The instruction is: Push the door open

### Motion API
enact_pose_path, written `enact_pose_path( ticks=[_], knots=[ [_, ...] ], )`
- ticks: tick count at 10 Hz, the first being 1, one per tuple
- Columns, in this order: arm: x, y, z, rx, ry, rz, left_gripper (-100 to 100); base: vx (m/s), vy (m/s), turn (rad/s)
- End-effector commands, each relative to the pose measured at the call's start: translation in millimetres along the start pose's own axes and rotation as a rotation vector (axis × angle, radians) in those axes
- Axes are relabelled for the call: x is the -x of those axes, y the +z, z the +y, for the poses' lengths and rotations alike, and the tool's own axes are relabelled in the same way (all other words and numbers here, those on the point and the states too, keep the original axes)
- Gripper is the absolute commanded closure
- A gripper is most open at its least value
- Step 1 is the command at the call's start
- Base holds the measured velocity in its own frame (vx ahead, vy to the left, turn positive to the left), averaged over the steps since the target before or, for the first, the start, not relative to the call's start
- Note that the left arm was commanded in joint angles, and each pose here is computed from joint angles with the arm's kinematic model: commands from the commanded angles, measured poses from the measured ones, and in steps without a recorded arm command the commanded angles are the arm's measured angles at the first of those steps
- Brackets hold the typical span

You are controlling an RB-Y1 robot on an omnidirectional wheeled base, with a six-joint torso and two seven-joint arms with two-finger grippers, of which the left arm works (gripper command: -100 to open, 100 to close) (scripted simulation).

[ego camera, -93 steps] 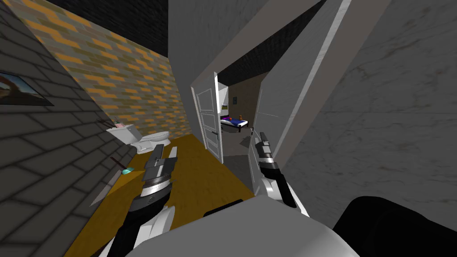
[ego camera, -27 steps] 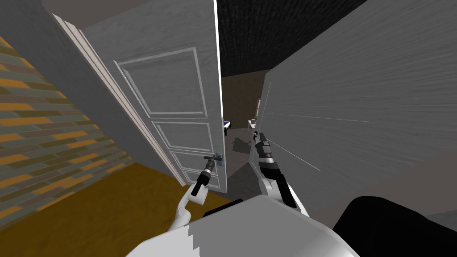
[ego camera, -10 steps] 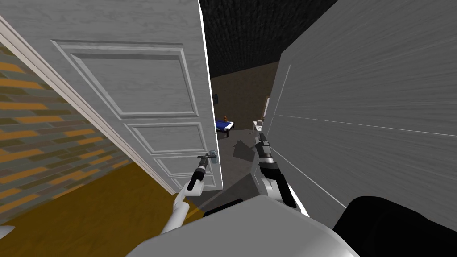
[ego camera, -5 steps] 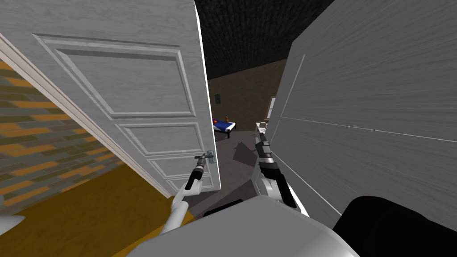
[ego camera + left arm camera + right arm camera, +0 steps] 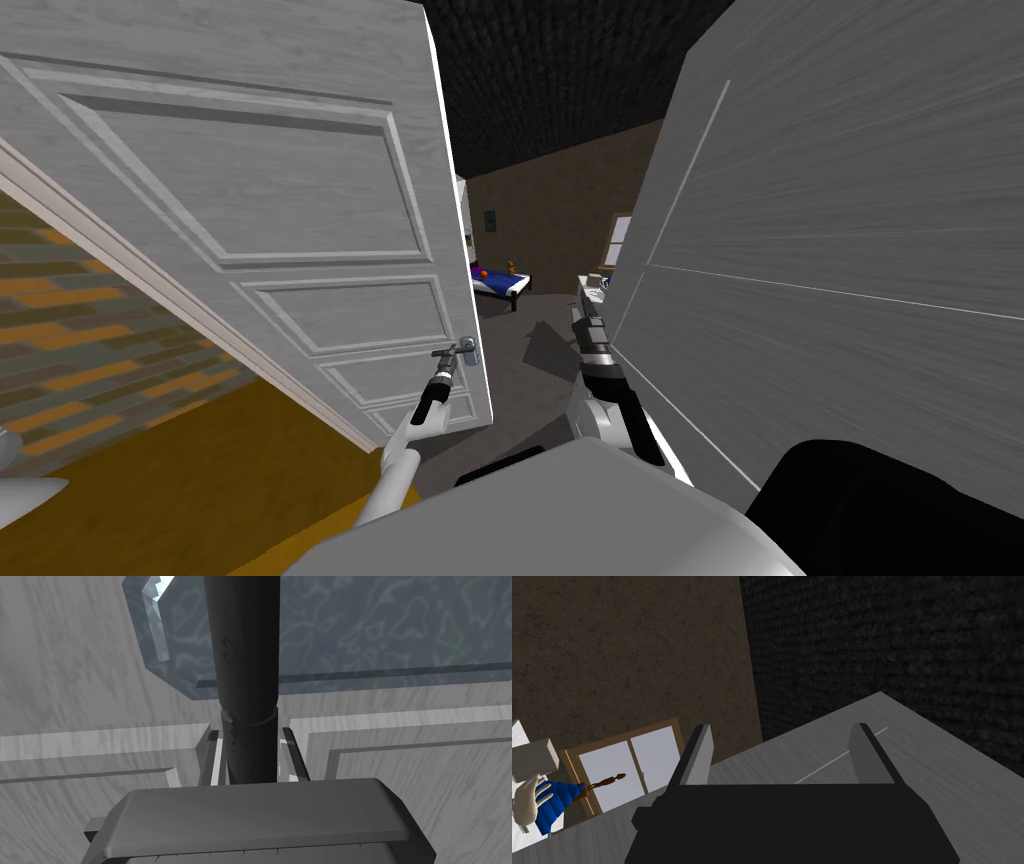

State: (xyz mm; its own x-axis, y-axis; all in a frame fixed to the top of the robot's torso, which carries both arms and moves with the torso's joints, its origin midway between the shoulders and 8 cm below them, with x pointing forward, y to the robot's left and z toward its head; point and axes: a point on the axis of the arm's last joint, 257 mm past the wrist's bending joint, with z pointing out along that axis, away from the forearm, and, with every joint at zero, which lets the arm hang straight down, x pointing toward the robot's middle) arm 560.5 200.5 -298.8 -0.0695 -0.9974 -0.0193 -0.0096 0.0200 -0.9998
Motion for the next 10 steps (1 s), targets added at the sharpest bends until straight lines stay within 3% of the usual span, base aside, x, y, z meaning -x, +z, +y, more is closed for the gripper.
enact_pose_path(
  ticks=[1, 5, 9, 10],
  knots=[
    [16.0, 0.4, -6.3, -0.012, 0.021, -0.024, 100, 0.177, -0.078, 0.074],
    [27.8, -1.0, -7.2, -0.013, 0.027, -0.063, 100, 0.195, -0.072, 0.087],
    [19.6, -2.4, -6.1, -0.011, -0.011, -0.095, 100, 0.193, -0.113, 0.121],
    [19.2, -2.2, -4.3, -0.007, -0.006, -0.087, 100, 0.077, -0.053, 0.041]
  ],
)
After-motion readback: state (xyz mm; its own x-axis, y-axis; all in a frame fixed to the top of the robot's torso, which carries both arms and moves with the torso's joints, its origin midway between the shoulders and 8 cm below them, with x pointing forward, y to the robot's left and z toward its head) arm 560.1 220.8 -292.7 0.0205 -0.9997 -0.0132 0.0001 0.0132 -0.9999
